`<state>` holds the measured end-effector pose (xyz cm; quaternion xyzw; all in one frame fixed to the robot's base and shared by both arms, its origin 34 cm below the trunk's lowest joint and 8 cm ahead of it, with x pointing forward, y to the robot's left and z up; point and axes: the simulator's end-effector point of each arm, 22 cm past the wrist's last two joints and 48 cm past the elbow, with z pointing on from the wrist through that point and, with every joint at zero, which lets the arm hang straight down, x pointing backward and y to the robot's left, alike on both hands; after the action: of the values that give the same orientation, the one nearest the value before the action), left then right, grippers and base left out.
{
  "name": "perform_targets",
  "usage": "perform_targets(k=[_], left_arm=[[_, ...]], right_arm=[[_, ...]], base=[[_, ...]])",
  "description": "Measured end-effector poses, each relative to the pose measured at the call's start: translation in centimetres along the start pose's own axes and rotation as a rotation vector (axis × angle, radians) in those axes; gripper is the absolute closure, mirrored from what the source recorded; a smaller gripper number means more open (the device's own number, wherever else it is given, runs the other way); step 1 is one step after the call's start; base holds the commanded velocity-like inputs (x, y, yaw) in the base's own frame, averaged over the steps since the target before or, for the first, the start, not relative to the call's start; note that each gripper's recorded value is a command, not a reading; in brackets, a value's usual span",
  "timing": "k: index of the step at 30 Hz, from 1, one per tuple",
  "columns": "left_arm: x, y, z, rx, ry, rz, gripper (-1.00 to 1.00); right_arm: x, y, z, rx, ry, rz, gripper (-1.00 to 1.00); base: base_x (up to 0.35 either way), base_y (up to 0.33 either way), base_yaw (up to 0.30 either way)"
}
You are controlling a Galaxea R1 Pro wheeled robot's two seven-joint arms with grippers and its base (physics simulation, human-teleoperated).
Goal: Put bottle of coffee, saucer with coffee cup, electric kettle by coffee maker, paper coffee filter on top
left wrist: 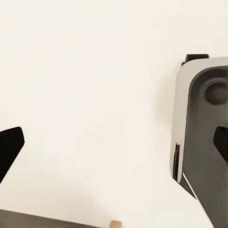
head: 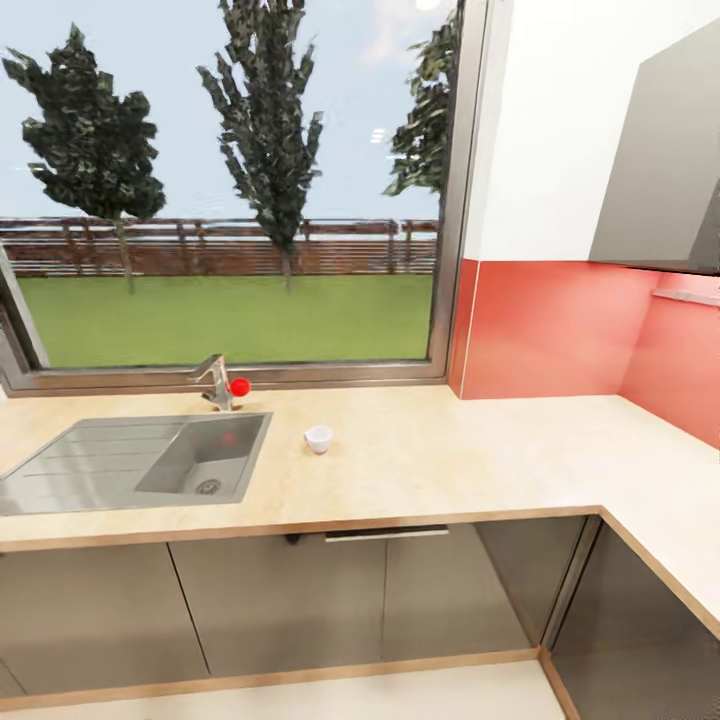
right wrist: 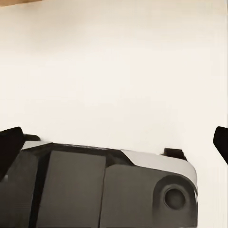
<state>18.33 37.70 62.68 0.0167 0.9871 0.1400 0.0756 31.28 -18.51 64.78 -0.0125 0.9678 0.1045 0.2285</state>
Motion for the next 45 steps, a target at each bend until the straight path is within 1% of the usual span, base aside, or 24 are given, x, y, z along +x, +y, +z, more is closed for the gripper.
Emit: perform_targets(k=[1,2,4,5,7,8,11,12,15,16,18,20,21,23,26,28,30,33,38,40,45], left_arm=[[0.0,0.1,0.0,-0.001,0.0,0.0,-1.0],[0.1,0.2,0.0,-0.002,0.002,0.0,-1.0],[0.1,0.5,0.1,-0.007,0.005,0.001,-1.0],[0.2,0.7,0.1,-0.009,0.007,0.001,-1.0],[0.3,0.9,0.1,-0.012,0.01,0.001,-1.0],[0.3,1.0,0.1,-0.013,0.011,0.001,-1.0],[0.4,1.3,0.1,-0.018,0.012,0.0,-1.0],[0.4,1.4,0.1,-0.018,0.013,-0.001,-1.0],[0.4,1.6,0.2,-0.024,0.012,-0.019,-1.0],[0.3,1.7,0.2,-0.025,0.012,-0.024,-1.0],[0.3,1.9,0.2,-0.028,0.013,-0.045,-1.0],[0.3,1.9,0.2,-0.029,0.013,-0.057,-1.0],[0.2,2.0,0.2,-0.029,0.013,-0.059,-1.0],[0.2,2.0,0.2,-0.03,0.012,-0.063,-1.0],[0.2,2.0,0.2,-0.029,0.012,-0.064,-1.0],[0.2,2.0,0.2,-0.029,0.012,-0.064,-1.0],[0.2,2.0,0.2,-0.029,0.011,-0.063,-1.0],[0.1,2.1,0.2,-0.029,0.007,-0.061,-1.0],[-0.1,2.2,0.2,-0.03,0.0,-0.055,-1.0],[-0.1,2.3,0.2,-0.031,-0.001,-0.053,-1.0],[-0.2,2.4,0.3,-0.031,-0.003,-0.045,-1.0]], right_arm=[[-0.9,0.6,0.2,-0.013,-0.017,0.001,-1.0],[-2.7,1.7,0.5,-0.036,-0.049,0.002,-1.0],[-7.1,3.7,1.0,-0.079,-0.123,-0.001,-1.0],[-8.5,4.1,1.1,-0.089,-0.144,-0.004,-1.0],[-14.0,6.0,1.2,-0.128,-0.233,-0.014,-1.0],[-15.4,6.5,1.2,-0.138,-0.256,-0.017,-1.0],[-22.3,9.3,0.4,-0.197,-0.374,-0.029,-1.0],[-23.3,9.8,0.2,-0.207,-0.392,-0.03,-1.0],[-29.1,12.7,-1.3,-0.269,-0.492,-0.043,-1.0],[-30.0,13.0,-1.6,-0.276,-0.506,-0.045,-1.0],[-33.2,13.9,-2.5,-0.294,-0.554,-0.055,-1.0],[-35.8,14.5,-3.3,-0.307,-0.593,-0.064,-1.0],[-36.4,14.7,-3.5,-0.311,-0.602,-0.066,-1.0],[-38.4,15.7,-4.5,-0.333,-0.636,-0.072,-1.0],[-40.5,17.1,-5.7,-0.364,-0.671,-0.078,-1.0],[-41.8,18.3,-6.6,-0.389,-0.695,-0.082,-1.0],[-43.1,19.9,-7.9,-0.426,-0.724,-0.085,-1.0],[-44.5,21.4,-9.3,-0.462,-0.755,-0.089,-1.0],[-47.5,23.0,-11.5,-0.498,-0.809,-0.104,-1.0],[-48.7,23.3,-12.4,-0.508,-0.832,-0.097,-1.0],[-52.9,22.5,-15.1,-0.518,-0.914,-0.009,-1.0]], base=[[-0.027,0.0,0.0],[-0.017,0.0,0.0],[-0.01,0.0,0.0],[-0.006,0.0,0.0],[-0.003,0.0,0.0],[-0.002,0.0,0.0],[0.0,0.0,0.0],[0.0,0.0,0.0],[0.0,0.0,0.0],[0.0,0.0,0.0],[0.0,0.0,0.0],[0.0,0.0,0.0],[0.0,0.0,0.0],[0.0,0.0,0.0],[0.0,0.0,0.0],[0.0,0.0,0.0],[0.0,0.0,0.0],[0.0,0.0,0.0],[0.0,0.0,0.0],[0.0,0.0,0.0],[0.0,0.0,0.0]])
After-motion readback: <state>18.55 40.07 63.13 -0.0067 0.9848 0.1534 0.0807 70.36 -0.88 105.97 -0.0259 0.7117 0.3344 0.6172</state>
